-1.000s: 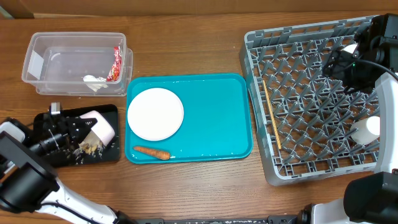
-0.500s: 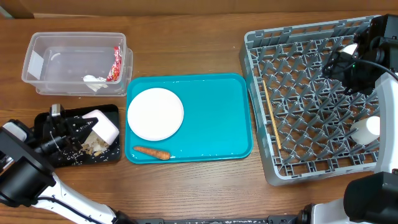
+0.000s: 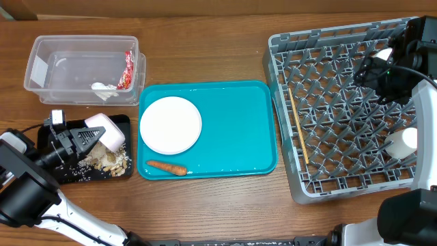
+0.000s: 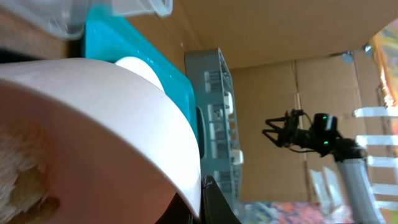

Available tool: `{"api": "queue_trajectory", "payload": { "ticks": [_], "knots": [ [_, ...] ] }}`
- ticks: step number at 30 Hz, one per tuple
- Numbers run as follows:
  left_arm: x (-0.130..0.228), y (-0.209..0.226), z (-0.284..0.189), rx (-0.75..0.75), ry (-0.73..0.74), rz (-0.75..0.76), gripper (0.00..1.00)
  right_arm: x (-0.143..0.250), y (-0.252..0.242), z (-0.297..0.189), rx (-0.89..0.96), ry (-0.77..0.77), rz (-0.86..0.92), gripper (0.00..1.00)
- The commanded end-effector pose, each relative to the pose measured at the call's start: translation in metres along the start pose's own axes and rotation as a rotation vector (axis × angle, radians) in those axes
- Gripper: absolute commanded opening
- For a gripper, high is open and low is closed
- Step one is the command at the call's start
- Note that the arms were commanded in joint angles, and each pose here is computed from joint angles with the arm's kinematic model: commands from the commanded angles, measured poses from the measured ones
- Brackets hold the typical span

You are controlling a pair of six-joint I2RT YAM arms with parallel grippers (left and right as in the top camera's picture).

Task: Sort waste into correct bins and load items into the dishwasher
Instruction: 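Lift the emptied pink bowl up from the black tray with the left gripper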

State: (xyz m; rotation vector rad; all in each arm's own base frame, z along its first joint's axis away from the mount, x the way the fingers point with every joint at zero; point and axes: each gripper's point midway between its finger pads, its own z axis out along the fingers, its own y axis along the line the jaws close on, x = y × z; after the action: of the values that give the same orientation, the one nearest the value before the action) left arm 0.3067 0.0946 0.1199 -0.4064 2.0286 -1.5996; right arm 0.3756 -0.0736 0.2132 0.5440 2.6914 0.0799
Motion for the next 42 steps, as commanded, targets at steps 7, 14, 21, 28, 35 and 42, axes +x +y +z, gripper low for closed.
{"api": "queue_trajectory", "payload": {
  "ticks": [7,14,21,28,35,42],
  "knots": [
    [-0.018,-0.011,0.003,0.040,-0.083,0.179,0.04,-0.002,-0.001,0.000,0.002,-0.003,0.005,0.80],
    [-0.026,-0.010,0.002,0.045,-0.125,0.192,0.04,0.000,-0.001,0.000,0.003,0.002,0.005,0.80],
    [-0.029,-0.011,0.006,0.042,-0.102,0.169,0.04,0.001,-0.002,0.000,0.007,0.005,0.005,0.80],
    [-0.035,-0.033,0.024,-0.012,0.078,0.143,0.04,0.004,-0.006,-0.001,0.033,0.020,-0.017,0.80],
    [-0.043,-0.093,0.073,-0.022,0.226,0.274,0.04,0.005,-0.007,-0.001,0.034,0.024,-0.016,0.80],
    [-0.026,-0.138,0.142,-0.137,0.451,0.388,0.04,0.006,-0.007,-0.001,0.034,0.026,-0.015,0.80]
  ]
}}
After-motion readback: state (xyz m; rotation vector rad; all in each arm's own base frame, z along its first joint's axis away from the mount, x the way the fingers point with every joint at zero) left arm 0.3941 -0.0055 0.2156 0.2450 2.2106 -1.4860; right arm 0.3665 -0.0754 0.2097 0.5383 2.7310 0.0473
